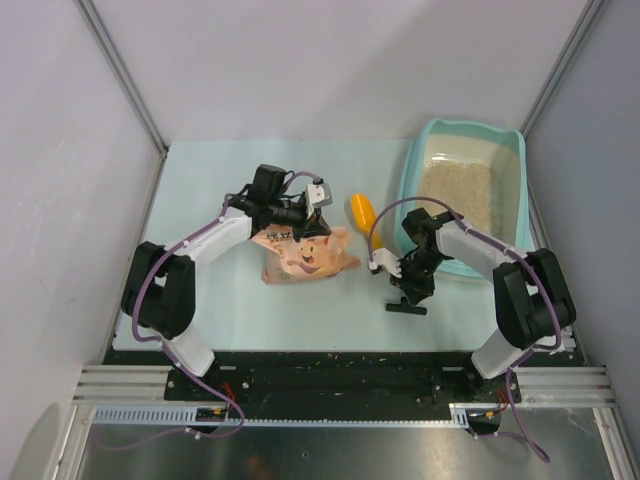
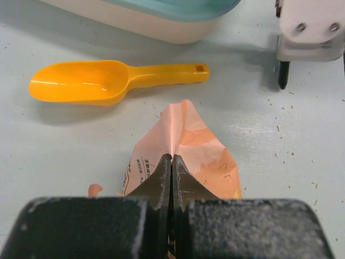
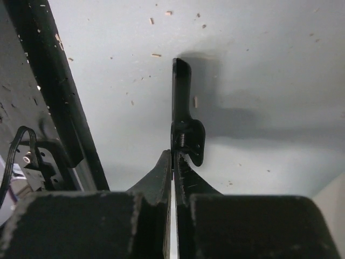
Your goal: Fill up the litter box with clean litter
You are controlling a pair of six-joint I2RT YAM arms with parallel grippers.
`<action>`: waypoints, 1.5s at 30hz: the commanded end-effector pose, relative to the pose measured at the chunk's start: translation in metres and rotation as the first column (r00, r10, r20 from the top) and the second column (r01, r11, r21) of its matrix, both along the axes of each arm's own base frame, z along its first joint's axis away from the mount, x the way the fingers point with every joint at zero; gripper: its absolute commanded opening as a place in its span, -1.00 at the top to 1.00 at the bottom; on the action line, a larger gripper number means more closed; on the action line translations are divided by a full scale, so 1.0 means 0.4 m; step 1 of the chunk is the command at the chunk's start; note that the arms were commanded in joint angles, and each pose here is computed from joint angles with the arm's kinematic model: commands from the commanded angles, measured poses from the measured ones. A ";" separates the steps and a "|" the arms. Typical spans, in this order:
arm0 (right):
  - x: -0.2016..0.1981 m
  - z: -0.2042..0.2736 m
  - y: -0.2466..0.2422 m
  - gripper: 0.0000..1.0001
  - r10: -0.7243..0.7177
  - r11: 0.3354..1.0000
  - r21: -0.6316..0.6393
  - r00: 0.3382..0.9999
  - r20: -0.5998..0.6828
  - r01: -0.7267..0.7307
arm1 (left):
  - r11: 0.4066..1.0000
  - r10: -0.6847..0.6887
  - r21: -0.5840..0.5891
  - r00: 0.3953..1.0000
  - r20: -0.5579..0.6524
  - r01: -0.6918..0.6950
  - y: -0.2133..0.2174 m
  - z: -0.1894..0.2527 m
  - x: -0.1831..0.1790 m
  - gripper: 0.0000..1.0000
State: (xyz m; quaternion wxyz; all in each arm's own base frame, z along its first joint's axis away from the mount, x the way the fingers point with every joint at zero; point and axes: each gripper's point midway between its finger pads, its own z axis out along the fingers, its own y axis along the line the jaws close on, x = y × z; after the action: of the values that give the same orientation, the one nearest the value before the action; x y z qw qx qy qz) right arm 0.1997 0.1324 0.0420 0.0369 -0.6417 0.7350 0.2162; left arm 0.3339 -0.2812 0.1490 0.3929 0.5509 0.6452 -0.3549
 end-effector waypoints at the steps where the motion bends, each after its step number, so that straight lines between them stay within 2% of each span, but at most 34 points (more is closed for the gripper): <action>1: 0.027 0.105 0.028 1.00 0.094 0.990 0.089 0.988 0.125 -0.106 | 1.000 0.010 0.005 0.999 -0.036 -0.010 0.004 -0.007 -0.002 1.00; 8: 0.037 0.261 0.086 1.00 0.146 0.958 0.215 0.966 0.213 -0.192 | 1.000 0.011 0.005 0.999 -0.036 -0.011 0.001 -0.007 0.004 1.00; 15: 0.199 0.414 0.207 1.00 0.063 0.929 0.317 0.926 0.371 -0.190 | 1.000 0.006 0.001 0.999 -0.042 -0.006 0.002 -0.008 -0.003 1.00; 21: 0.298 0.379 0.275 1.00 0.016 0.934 0.324 0.924 0.381 -0.150 | 1.000 0.010 0.002 1.000 -0.027 -0.010 0.002 0.001 0.002 1.00; 29: 0.353 0.340 0.322 1.00 -0.098 0.928 0.371 0.932 0.348 -0.041 | 1.000 0.007 -0.010 0.998 -0.055 -0.007 0.000 0.000 -0.004 1.00; 34: 0.363 0.345 0.347 1.00 -0.146 0.913 0.409 0.932 0.332 -0.002 | 0.999 -0.002 -0.034 0.996 -0.090 -0.001 -0.009 0.007 -0.005 0.85; 37: 0.363 0.332 0.353 1.00 -0.150 0.918 0.397 0.930 0.334 0.006 | 0.998 -0.015 -0.055 0.993 -0.120 0.009 -0.015 0.012 -0.010 0.65; 38: 0.364 0.331 0.356 1.00 -0.155 0.917 0.399 0.930 0.333 0.010 | 0.998 -0.019 -0.059 0.992 -0.125 0.012 -0.016 0.012 -0.011 0.50; 40: 0.366 0.331 0.362 1.00 -0.159 0.914 0.405 0.930 0.331 0.012 | 0.998 -0.025 -0.066 0.990 -0.137 0.016 -0.018 0.012 -0.016 0.39; 45: 0.358 0.318 0.373 1.00 -0.152 0.918 0.396 0.933 0.327 0.011 | 0.996 -0.043 -0.084 0.986 -0.158 0.030 -0.025 0.016 -0.023 0.34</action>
State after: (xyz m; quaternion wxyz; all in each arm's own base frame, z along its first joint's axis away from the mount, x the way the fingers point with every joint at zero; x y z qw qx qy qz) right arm 0.3338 0.2714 0.1705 0.2849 -0.6212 0.6886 0.2422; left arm 0.3303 -0.2842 0.1401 0.3633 0.5234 0.6612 -0.3961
